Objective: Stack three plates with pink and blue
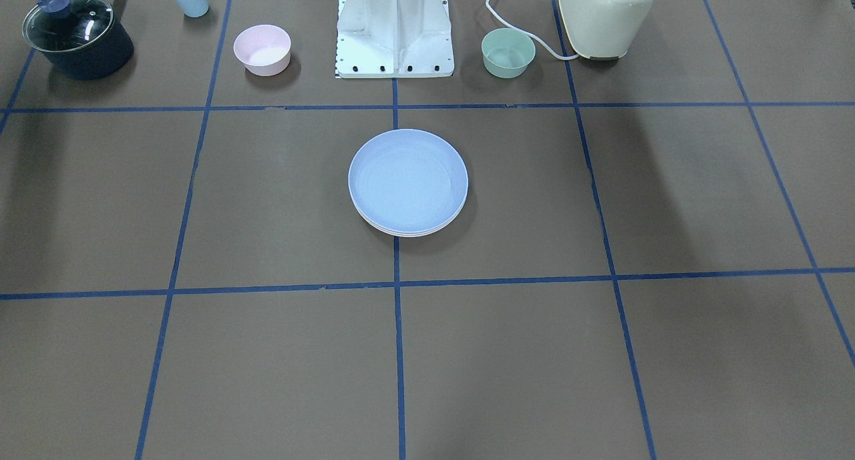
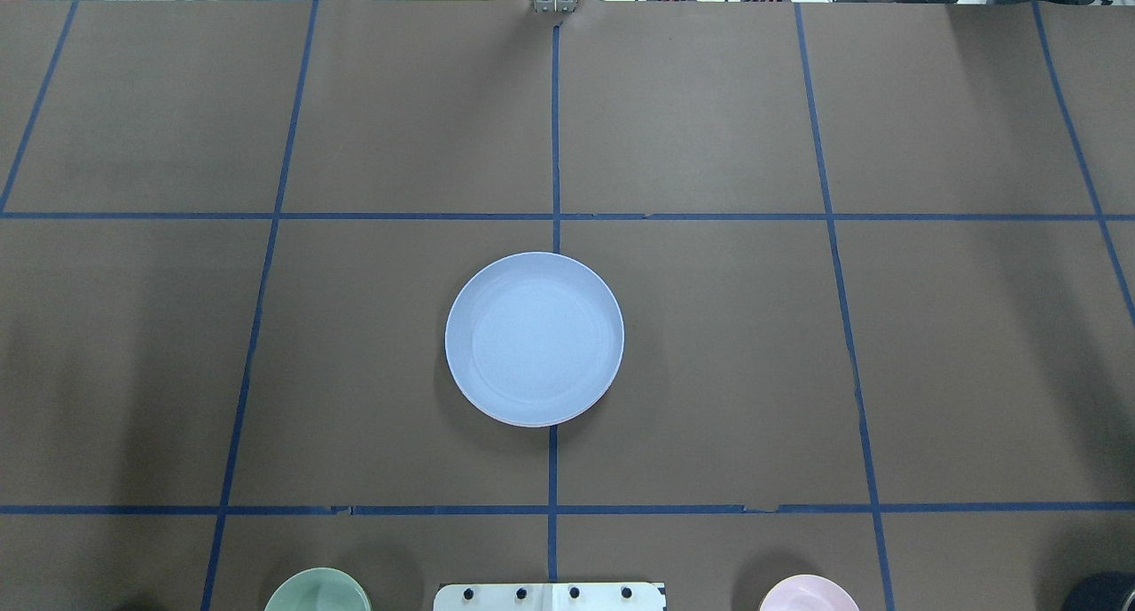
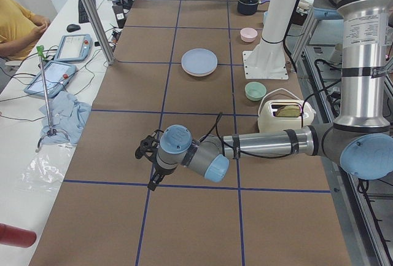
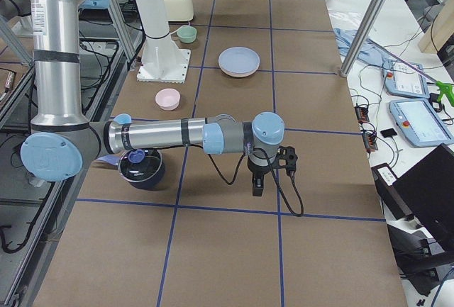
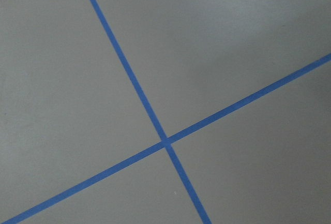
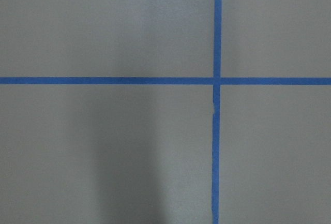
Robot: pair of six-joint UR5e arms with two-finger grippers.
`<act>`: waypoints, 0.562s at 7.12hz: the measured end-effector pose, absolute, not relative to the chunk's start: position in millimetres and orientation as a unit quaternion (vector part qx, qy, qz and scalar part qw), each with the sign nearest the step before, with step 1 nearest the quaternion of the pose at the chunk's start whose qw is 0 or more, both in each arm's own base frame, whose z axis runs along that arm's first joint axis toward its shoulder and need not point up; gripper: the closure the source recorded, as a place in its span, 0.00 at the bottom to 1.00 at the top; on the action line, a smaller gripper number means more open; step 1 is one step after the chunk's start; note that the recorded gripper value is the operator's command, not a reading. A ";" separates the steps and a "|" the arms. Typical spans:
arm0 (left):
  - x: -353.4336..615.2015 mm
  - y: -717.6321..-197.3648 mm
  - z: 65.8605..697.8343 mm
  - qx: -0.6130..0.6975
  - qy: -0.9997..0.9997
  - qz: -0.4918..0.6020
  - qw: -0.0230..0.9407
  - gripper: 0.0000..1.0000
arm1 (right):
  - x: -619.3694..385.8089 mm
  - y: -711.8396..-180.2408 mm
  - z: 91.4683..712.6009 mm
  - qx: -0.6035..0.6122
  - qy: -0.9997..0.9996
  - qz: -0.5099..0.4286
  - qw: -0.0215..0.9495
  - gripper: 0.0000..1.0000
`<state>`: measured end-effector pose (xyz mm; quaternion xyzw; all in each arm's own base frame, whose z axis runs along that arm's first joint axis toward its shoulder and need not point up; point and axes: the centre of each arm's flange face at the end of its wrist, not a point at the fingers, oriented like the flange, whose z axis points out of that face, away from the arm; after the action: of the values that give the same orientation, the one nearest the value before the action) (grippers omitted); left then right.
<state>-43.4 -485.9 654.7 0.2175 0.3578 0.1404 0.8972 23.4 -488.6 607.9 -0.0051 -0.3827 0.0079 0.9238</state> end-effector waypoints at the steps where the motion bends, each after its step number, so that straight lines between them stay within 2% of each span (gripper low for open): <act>1: -44.7 -486.7 650.2 0.216 0.357 0.137 0.898 0.01 | 23.5 -488.4 613.4 -0.009 -0.383 0.009 0.924 0.00; 4: -49.4 -481.7 640.7 0.222 0.345 0.129 0.903 0.01 | 21.0 -491.0 618.8 -0.017 -0.383 0.015 0.923 0.00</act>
<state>-49.4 -481.7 640.7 0.2217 0.3445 0.1287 0.9031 21.0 -491.0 618.8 -0.0170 -0.3835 0.0152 0.9233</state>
